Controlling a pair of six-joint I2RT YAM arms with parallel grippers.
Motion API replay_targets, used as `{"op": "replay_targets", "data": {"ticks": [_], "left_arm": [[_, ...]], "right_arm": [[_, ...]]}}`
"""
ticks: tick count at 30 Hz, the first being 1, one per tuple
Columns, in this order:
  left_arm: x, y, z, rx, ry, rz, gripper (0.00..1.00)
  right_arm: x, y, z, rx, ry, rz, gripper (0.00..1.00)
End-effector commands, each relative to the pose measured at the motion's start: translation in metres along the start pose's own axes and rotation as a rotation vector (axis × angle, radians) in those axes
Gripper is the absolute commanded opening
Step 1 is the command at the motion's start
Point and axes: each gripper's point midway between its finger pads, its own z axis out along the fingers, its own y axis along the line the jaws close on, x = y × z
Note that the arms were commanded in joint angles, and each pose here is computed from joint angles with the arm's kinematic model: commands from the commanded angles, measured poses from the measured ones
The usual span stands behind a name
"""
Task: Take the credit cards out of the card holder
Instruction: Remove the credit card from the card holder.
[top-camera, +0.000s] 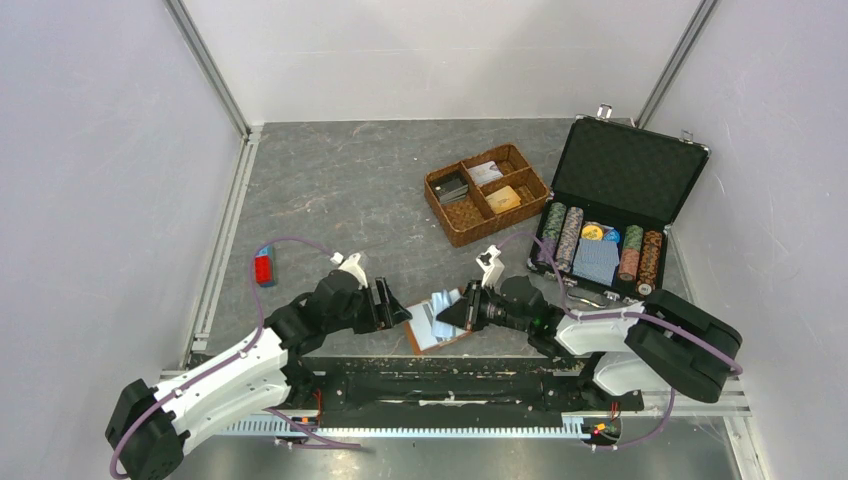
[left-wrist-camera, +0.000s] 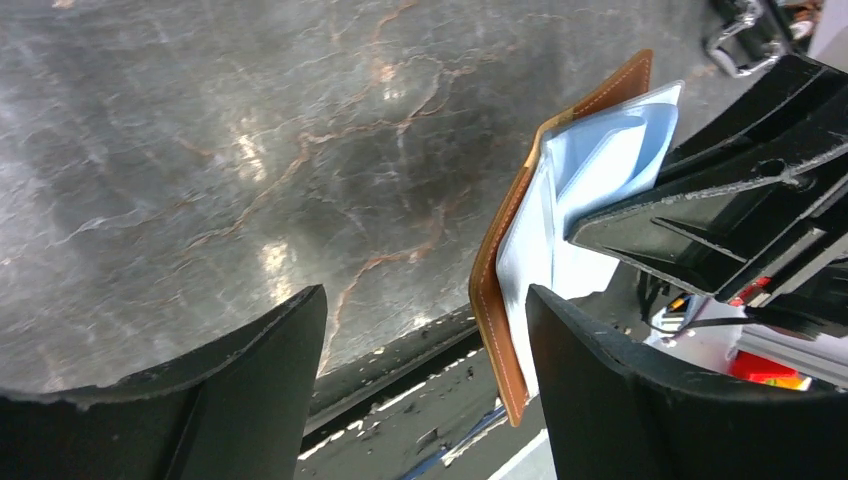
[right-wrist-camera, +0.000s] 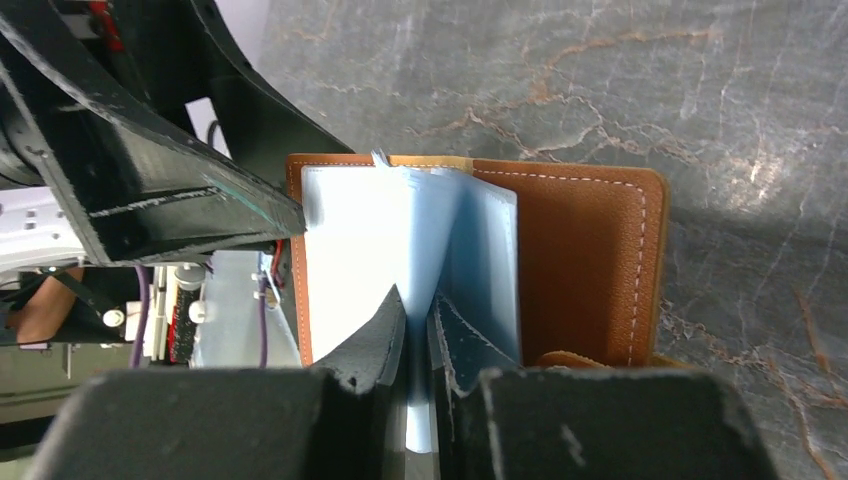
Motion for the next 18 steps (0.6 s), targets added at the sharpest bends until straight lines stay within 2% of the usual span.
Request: {"op": "replay_targets", "data": {"ticks": [1,6,9,12,17,18], "left_arm": [[-0.010,-0.037,0.000,0.169,-0.028,-0.030,0.77],[-0.010,-0.049,0.000,0.257,-0.039,-0.034,0.62],[-0.010,-0.051,0.001,0.280,-0.045,-0.039,0.44],[-0.013,-0.055,0.000,0.299,-0.058,-0.042,0.31],[-0.011,-0.054,0.003,0.302,-0.049,-0.043,0.04],[-0.011,-0.054,0.003,0.303,-0.046,-0.044,0.02]], "right_arm": [[-0.022,0.025,-0.006,-0.100,-0.087,0.014,0.09],[-0.023,0.022,-0.010,-0.097,-0.101,0.024,0.09],[-0.024,0.021,-0.012,-0.094,-0.105,0.029,0.08],[-0.024,0.018,-0.013,-0.089,-0.109,0.034,0.08],[-0.023,0.015,-0.014,-0.082,-0.110,0.039,0.09],[-0.023,0.014,-0.014,-0.080,-0.108,0.041,0.09]]}}
